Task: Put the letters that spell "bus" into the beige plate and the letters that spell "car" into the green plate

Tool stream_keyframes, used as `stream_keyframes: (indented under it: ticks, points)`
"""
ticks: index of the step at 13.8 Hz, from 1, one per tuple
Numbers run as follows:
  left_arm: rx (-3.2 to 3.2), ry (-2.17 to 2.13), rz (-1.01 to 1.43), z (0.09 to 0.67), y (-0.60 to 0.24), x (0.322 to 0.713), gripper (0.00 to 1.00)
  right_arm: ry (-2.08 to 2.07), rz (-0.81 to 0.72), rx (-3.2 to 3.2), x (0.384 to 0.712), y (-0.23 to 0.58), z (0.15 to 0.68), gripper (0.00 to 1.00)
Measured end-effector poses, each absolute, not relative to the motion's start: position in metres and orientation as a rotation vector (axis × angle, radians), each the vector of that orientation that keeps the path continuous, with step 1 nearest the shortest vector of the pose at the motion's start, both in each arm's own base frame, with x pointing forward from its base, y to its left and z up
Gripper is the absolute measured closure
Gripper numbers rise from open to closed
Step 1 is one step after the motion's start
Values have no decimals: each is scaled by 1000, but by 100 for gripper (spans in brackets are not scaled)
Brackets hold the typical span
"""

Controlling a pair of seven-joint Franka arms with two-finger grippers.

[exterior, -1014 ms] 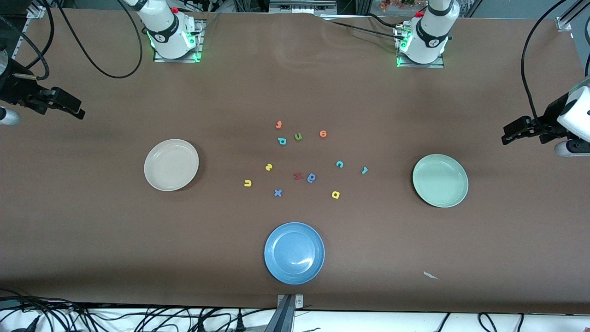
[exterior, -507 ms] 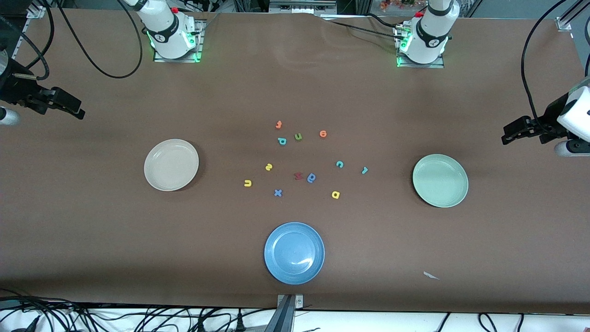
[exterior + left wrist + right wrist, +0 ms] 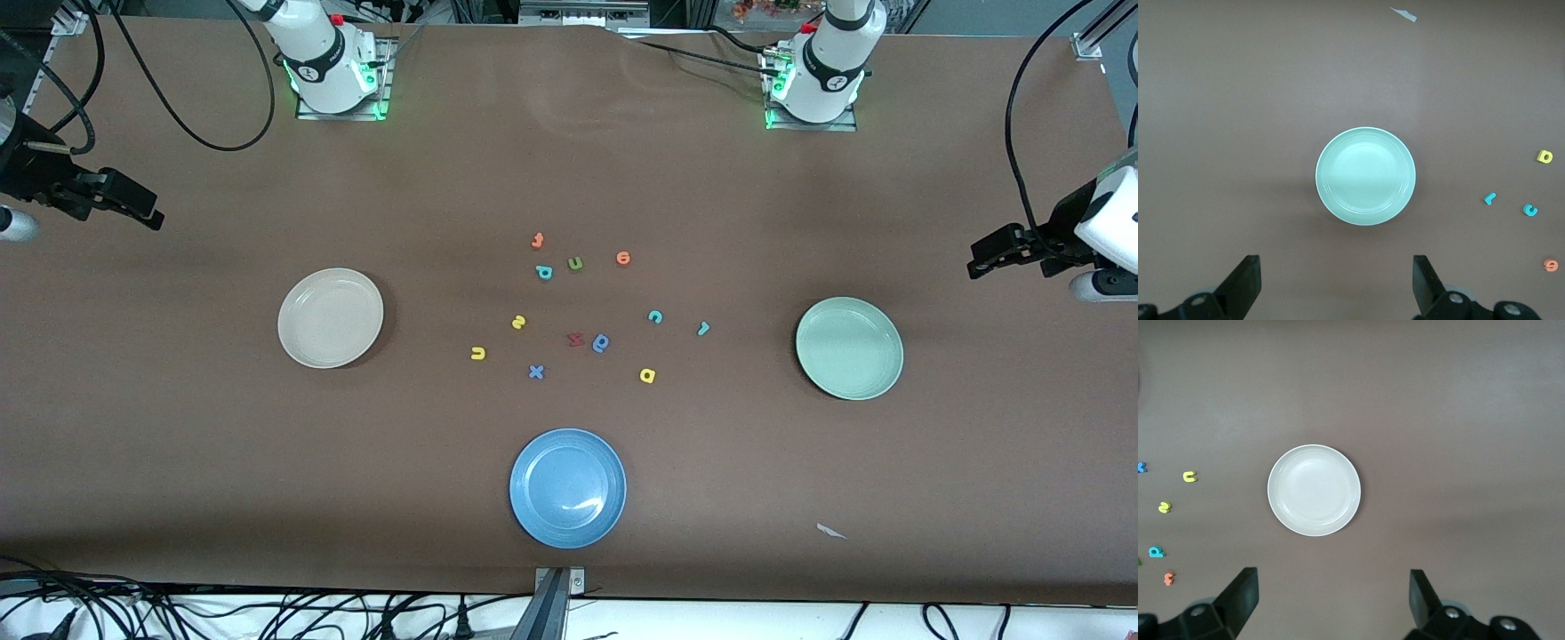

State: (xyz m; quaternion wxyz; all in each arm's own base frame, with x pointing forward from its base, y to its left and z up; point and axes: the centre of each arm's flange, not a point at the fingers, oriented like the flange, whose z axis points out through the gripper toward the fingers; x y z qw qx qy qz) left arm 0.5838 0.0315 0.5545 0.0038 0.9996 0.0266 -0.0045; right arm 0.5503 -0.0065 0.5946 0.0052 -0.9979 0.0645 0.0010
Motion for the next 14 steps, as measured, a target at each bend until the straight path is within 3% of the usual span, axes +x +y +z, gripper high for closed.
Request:
stream_keyframes:
  ticks: [14]
  points:
    - [3133, 79, -13, 556, 30, 583, 0, 201, 23, -3126, 551, -6, 591, 0]
